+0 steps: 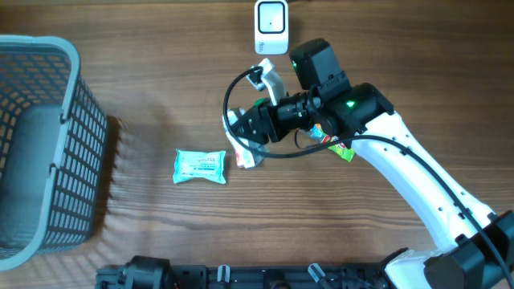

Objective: Scan the item barcode

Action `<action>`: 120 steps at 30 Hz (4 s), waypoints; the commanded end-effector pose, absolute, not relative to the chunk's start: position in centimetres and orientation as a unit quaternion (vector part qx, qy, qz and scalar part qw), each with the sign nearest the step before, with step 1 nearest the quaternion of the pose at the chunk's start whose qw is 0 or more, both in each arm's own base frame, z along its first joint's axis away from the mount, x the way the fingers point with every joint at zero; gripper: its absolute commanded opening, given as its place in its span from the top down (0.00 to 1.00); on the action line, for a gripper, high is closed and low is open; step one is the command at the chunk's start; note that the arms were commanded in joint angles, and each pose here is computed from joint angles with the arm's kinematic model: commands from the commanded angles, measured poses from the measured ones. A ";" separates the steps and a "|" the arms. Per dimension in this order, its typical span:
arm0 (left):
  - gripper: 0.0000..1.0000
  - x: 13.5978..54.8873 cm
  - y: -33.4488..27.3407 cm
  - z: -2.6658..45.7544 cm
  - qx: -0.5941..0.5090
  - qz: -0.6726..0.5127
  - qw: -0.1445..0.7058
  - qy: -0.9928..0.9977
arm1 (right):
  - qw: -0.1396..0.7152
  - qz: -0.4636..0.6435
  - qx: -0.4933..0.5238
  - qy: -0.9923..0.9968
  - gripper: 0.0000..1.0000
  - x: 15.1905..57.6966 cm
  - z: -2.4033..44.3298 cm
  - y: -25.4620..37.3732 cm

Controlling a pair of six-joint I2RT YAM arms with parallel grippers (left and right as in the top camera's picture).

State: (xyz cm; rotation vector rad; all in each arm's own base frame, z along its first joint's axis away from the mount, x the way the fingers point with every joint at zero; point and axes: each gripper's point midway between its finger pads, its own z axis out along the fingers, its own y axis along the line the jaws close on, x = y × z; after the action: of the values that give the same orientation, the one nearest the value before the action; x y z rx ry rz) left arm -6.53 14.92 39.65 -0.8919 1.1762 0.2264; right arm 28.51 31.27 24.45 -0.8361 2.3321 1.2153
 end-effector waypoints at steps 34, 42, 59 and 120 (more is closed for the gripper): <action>0.00 -6.5 15.0 39.6 -0.404 0.107 0.733 0.537 | 0.634 -0.232 -0.454 0.581 0.61 63.3 14.4 30.4; 0.00 -6.5 15.0 39.6 -0.404 0.107 0.733 0.537 | 0.598 -0.334 -0.512 0.519 0.62 63.9 13.6 29.5; 0.00 -6.5 15.0 39.6 -0.404 0.107 0.733 0.537 | 0.532 -0.420 -0.248 0.692 0.57 63.1 30.5 6.0; 0.00 -6.5 15.0 39.6 -0.404 0.107 0.733 0.537 | -0.054 0.107 -0.271 0.955 0.96 34.9 -2.0 12.3</action>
State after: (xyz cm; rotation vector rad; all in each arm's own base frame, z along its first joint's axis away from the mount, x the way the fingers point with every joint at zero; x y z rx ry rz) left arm -6.54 14.96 39.58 -0.8942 1.1778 0.2311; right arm 38.33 10.84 0.25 -1.1012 2.8693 0.1187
